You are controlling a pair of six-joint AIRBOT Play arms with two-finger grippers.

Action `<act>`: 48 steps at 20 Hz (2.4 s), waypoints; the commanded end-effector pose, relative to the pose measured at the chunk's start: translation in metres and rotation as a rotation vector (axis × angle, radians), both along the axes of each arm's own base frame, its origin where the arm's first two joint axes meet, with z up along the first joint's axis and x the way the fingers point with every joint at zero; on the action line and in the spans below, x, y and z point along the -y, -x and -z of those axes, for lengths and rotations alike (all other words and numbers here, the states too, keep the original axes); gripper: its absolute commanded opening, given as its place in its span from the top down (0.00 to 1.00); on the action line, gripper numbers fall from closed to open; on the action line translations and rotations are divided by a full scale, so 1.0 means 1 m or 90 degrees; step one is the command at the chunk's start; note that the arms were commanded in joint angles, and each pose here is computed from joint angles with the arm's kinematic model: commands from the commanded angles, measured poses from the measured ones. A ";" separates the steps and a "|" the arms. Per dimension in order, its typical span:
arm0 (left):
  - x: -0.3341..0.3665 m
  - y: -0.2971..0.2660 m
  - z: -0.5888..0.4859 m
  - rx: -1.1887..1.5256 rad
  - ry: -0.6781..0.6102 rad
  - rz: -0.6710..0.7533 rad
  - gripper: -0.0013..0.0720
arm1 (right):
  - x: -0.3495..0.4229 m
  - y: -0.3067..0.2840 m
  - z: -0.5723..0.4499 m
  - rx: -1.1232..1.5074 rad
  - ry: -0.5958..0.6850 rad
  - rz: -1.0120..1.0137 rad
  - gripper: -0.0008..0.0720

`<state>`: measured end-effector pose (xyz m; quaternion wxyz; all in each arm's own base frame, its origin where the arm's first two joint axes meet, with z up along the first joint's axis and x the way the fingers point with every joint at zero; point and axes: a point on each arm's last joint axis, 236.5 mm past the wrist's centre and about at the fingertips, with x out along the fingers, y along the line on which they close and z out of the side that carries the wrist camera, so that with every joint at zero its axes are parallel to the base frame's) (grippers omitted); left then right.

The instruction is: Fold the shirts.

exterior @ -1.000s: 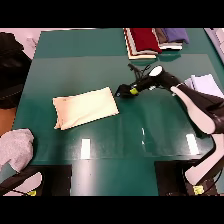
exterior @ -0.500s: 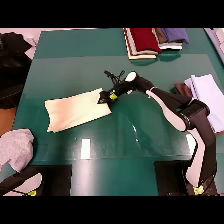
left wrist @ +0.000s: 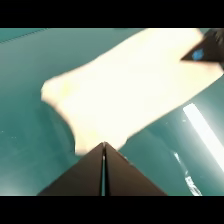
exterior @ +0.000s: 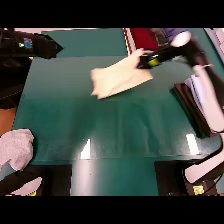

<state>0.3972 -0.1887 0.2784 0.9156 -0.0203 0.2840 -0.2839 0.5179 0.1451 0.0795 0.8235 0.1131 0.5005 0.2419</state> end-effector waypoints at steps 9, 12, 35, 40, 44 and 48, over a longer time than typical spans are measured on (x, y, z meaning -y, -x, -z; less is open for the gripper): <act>0.063 0.021 -0.021 0.047 0.044 0.072 0.95 | 0.328 0.048 -0.073 0.047 0.027 0.413 0.96; 0.063 0.021 -0.021 0.047 0.045 0.072 0.95 | 0.332 0.043 -0.098 0.091 -0.024 0.426 0.96; 0.063 0.026 -0.014 0.032 0.028 0.083 0.95 | 0.378 0.254 -0.053 -0.065 0.182 0.557 0.96; 0.063 0.028 -0.010 0.023 0.022 0.087 0.95 | 0.381 0.314 0.005 -0.191 0.255 0.566 0.78; 0.063 0.028 -0.010 0.023 0.023 0.087 0.95 | 0.381 0.317 0.019 -0.198 0.257 0.568 0.16; 0.063 0.028 -0.010 0.023 0.023 0.087 0.95 | 0.400 0.298 -0.036 -0.109 0.292 0.592 0.16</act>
